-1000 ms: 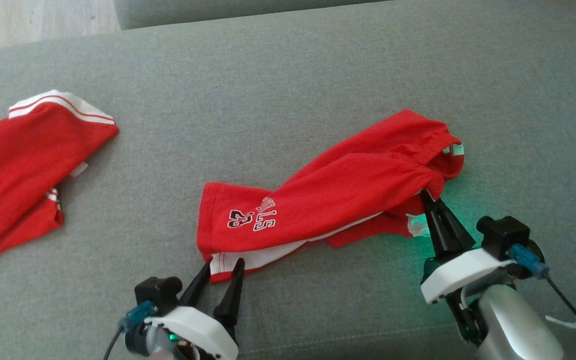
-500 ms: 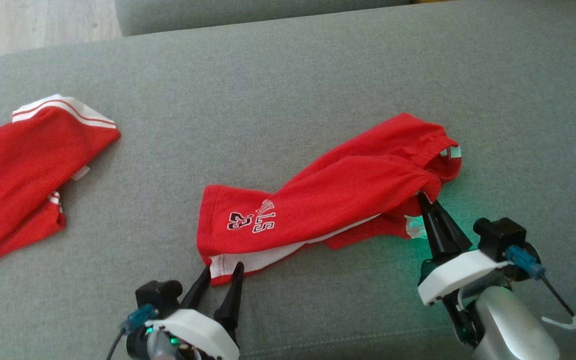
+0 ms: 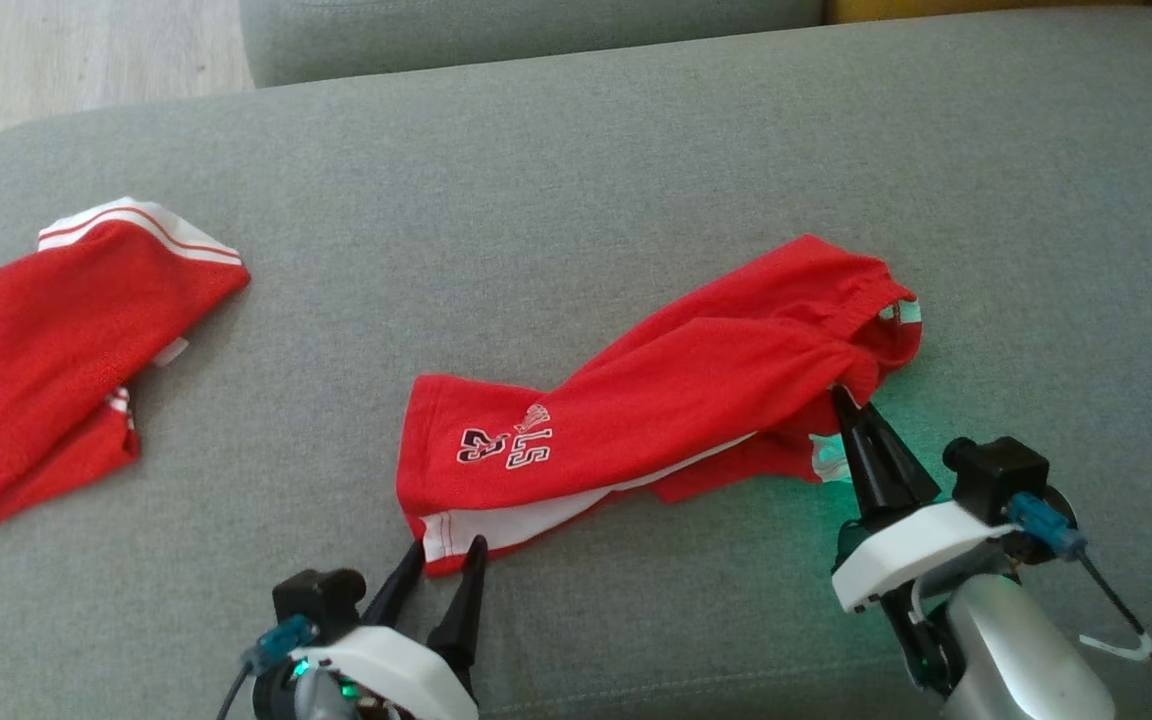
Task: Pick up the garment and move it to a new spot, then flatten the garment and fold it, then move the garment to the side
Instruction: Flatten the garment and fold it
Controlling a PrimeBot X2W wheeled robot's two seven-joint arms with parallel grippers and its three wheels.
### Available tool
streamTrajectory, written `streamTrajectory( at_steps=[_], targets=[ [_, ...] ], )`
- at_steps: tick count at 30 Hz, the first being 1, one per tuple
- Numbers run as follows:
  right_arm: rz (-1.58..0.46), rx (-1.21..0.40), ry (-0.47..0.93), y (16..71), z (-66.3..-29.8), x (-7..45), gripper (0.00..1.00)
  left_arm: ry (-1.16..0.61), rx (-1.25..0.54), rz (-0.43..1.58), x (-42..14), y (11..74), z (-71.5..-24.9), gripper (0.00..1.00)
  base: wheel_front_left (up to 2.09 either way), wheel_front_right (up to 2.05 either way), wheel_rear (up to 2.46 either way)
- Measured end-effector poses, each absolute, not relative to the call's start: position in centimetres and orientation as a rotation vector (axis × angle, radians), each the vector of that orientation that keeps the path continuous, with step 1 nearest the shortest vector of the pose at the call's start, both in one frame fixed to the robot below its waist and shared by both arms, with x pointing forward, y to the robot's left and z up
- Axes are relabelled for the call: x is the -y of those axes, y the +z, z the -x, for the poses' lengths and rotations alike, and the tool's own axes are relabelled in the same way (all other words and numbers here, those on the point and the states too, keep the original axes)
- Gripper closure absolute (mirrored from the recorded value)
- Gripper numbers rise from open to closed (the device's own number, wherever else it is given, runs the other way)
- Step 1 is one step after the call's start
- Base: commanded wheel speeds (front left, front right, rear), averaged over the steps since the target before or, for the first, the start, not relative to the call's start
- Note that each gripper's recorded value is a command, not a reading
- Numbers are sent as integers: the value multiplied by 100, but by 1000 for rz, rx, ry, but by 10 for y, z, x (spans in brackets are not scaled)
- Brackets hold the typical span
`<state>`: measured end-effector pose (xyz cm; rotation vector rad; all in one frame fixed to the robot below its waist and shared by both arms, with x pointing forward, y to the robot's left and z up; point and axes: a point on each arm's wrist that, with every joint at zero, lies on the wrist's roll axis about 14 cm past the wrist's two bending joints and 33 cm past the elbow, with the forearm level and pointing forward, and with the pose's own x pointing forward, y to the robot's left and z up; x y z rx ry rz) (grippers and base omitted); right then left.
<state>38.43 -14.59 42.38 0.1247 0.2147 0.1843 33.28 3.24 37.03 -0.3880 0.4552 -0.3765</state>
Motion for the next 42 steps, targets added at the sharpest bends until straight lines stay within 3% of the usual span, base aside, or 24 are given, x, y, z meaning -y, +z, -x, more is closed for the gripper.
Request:
streamTrajectory(
  at_steps=[3, 4, 5, 7, 9, 10, 16, 24, 36, 42],
  targets=[
    [-124, -219, 187, 423, -384, 145, 100, -380, -458, 386, -32, 370, -333, 14, 0, 0, 0],
    [-124, -220, 188, 422, -384, 145, 100, -381, -459, 385, -32, 369, -333, 24, 0, 0, 0],
    [-125, -221, 190, 422, -384, 144, 100, -382, -459, 384, -32, 369, -334, 47, 0, 0, 0],
    [-128, -222, 194, 422, -383, 142, 100, -383, -460, 382, -32, 369, -334, 60, 0, 0, 0],
    [-129, -222, 196, 422, -383, 142, 100, -387, -459, 384, -31, 369, -334, 91, 0, 0, 0],
    [-129, -221, 197, 422, -383, 141, 100, -390, -459, 385, -31, 370, -334, 98, 0, 0, 0],
    [-129, -210, 206, 426, -382, 139, 100, -389, -379, 382, -34, 392, -344, 100, 0, 0, 0],
    [-127, -87, 242, 468, -387, 131, 100, -323, -8, 373, -70, 496, -381, 100, 0, 0, 0],
    [-19, 263, 391, 602, -422, 124, 100, -351, 560, 167, -94, 682, -418, 100, 0, 0, 0],
    [65, 346, 438, 647, -462, 120, 100, -362, 584, 72, -93, 701, -463, 100, 0, 0, 0]
  ],
)
